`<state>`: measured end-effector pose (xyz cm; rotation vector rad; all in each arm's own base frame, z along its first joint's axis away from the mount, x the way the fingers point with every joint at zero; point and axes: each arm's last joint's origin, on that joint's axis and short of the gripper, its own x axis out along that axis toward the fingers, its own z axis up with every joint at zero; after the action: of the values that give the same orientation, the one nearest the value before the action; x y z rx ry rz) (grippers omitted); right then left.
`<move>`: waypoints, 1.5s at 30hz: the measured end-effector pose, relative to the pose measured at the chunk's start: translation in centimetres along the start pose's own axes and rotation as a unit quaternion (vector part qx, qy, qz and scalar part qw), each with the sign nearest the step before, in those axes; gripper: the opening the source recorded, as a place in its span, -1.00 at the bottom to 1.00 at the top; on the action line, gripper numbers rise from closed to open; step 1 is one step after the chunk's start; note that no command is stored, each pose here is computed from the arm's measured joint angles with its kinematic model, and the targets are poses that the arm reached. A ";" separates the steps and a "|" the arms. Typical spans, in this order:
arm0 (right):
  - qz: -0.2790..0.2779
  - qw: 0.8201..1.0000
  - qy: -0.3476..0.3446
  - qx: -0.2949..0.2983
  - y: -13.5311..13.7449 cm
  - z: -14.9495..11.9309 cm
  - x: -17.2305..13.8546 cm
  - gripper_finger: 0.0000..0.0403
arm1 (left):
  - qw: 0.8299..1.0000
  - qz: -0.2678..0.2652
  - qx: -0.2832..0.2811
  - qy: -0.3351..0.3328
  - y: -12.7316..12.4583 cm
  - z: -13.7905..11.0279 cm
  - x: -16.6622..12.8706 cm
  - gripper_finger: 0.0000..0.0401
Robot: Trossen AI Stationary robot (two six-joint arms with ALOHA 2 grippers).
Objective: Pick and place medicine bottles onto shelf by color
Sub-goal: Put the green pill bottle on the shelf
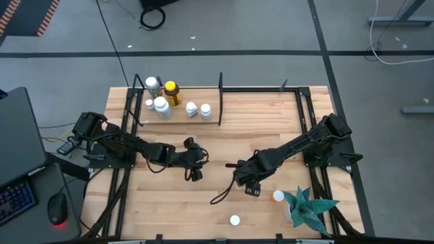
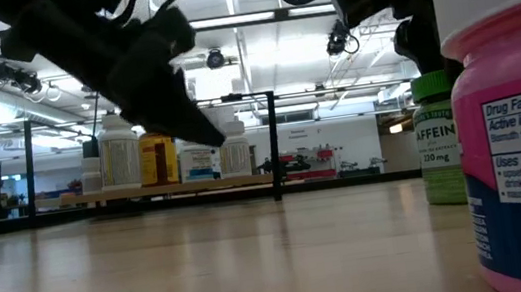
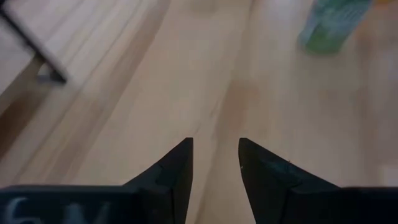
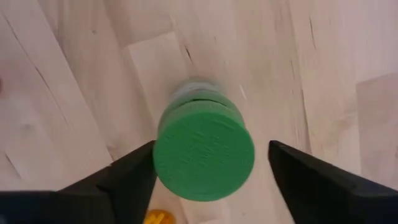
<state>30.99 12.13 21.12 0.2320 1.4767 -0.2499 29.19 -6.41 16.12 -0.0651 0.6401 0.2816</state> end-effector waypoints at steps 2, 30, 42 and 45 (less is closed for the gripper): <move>0.001 1.000 -0.002 0.000 -0.1 0.1 0.0 0.35 | 0.999 0.025 0.000 0.024 0.3 -0.6 0.0 -0.33; 0.039 0.982 -0.181 -0.030 -10.1 10.4 -4.8 0.03 | 0.987 0.161 0.009 0.028 -0.5 -2.3 -5.6 -0.43; 0.015 0.990 -0.119 -0.074 -10.7 16.1 -4.7 0.03 | 0.986 0.164 0.016 0.034 -0.3 -2.4 -5.6 -0.45; 0.009 0.993 -0.092 -0.078 -10.7 17.5 -4.1 0.03 | 0.985 0.165 0.027 0.037 -0.3 -2.5 -5.7 -0.45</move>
<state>43.99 -3.33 26.60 0.0943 1.3027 -0.1361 23.52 -8.43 17.51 0.0838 0.7327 0.5838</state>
